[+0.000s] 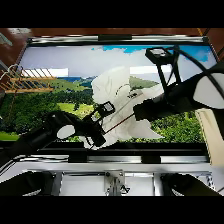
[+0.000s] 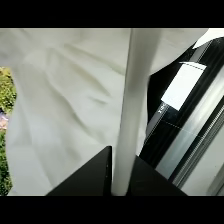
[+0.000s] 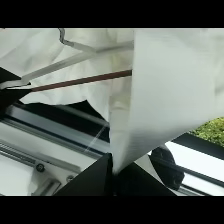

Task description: Fold the shirts.

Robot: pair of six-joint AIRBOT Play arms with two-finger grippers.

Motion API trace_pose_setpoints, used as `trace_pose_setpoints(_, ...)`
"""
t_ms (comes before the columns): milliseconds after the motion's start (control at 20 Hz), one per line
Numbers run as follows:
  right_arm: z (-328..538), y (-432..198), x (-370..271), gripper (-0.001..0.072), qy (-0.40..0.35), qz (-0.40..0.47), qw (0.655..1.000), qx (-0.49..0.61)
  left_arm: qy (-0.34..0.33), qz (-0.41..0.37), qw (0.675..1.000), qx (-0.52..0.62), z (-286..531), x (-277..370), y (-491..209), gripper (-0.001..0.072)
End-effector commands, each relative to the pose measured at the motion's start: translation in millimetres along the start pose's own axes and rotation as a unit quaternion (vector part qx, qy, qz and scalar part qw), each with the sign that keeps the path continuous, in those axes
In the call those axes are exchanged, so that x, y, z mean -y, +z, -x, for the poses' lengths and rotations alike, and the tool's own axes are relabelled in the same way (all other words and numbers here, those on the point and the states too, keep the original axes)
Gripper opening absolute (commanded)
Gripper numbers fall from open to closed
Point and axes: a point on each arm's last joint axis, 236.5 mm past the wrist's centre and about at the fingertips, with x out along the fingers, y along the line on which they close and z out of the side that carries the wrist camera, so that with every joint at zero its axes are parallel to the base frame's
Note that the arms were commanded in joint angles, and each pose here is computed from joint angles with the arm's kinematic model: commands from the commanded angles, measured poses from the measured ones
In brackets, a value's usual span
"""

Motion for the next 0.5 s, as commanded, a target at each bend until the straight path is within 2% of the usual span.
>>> trace_pose_setpoints(0, -9, -24, 14, 0.0467, -0.036, 0.014, 0.997, -0.070, 0.005, -0.029, 1.000, -0.004, 19, -17, 6, 0.0056)
trace_pose_setpoints(50, -7, -22, 20, 0.0518, -0.048, 0.020, 0.997, -0.065, 0.007, -0.031, 0.999, -0.012, 22, -23, 2, 0.0056)
trace_pose_setpoints(200, 13, -15, 54, 0.0517, -0.095, 0.016, 0.995, -0.028, 0.009, -0.044, 0.998, -0.049, 27, -37, -17, 0.0057)
trace_pose_setpoints(350, 48, -4, 125, 0.0516, -0.171, -0.035, 0.984, 0.020, 0.023, -0.068, 0.994, -0.077, 30, -46, -31, 0.0057)
trace_pose_setpoints(450, 57, -2, 164, 0.0506, -0.191, -0.059, 0.979, 0.030, 0.022, -0.074, 0.994, -0.076, 31, -46, -30, 0.0057)
